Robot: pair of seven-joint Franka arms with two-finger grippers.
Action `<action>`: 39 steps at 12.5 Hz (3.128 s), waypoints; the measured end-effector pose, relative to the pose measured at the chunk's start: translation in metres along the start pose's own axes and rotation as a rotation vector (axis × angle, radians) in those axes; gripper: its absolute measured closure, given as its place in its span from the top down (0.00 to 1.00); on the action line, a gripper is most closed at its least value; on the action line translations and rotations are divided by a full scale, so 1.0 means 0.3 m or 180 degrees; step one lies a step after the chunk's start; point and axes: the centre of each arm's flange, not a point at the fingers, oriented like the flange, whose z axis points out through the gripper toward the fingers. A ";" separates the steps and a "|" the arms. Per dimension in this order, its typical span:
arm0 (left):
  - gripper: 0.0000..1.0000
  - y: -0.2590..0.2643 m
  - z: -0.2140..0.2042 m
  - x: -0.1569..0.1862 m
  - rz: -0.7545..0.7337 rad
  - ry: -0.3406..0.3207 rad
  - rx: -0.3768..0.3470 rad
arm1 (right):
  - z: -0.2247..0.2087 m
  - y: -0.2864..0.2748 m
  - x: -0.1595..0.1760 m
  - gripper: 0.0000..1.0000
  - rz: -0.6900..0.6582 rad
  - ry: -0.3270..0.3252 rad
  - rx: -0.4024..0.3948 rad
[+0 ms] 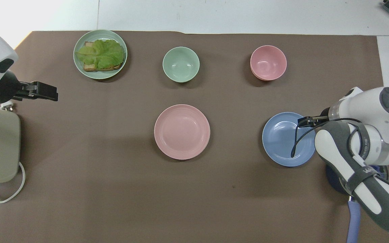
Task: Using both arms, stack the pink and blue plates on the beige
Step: 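Grasp the blue plate's rim with the right gripper, then carry the blue plate with the right gripper onto the pink plate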
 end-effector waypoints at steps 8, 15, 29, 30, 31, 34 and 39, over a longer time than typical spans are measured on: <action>1.00 -0.021 -0.001 0.000 -0.0034 0.0000 0.0003 | 0.012 0.040 -0.046 0.04 0.0201 0.0007 0.0267; 1.00 -0.022 -0.001 0.000 -0.0035 0.0000 0.0003 | -0.203 -0.098 0.029 0.04 -0.0007 0.0396 0.0293; 1.00 -0.022 -0.001 0.000 -0.0035 0.0000 0.0003 | -0.456 -0.858 -0.036 0.04 0.0107 0.0491 0.0536; 1.00 -0.022 -0.001 0.000 -0.0035 0.0000 0.0003 | -0.437 -0.871 -0.029 0.04 0.0096 0.0490 0.0550; 1.00 -0.022 -0.001 0.000 -0.0035 0.0000 0.0003 | -0.421 -0.877 -0.024 0.04 0.0089 0.0467 0.0555; 1.00 -0.022 -0.001 0.000 -0.0036 0.0000 0.0003 | -0.369 -0.937 -0.030 0.04 0.0000 0.0409 0.0570; 1.00 -0.022 -0.001 0.000 -0.0036 0.0000 0.0003 | -0.233 -1.047 -0.037 0.04 -0.0117 0.0374 0.0628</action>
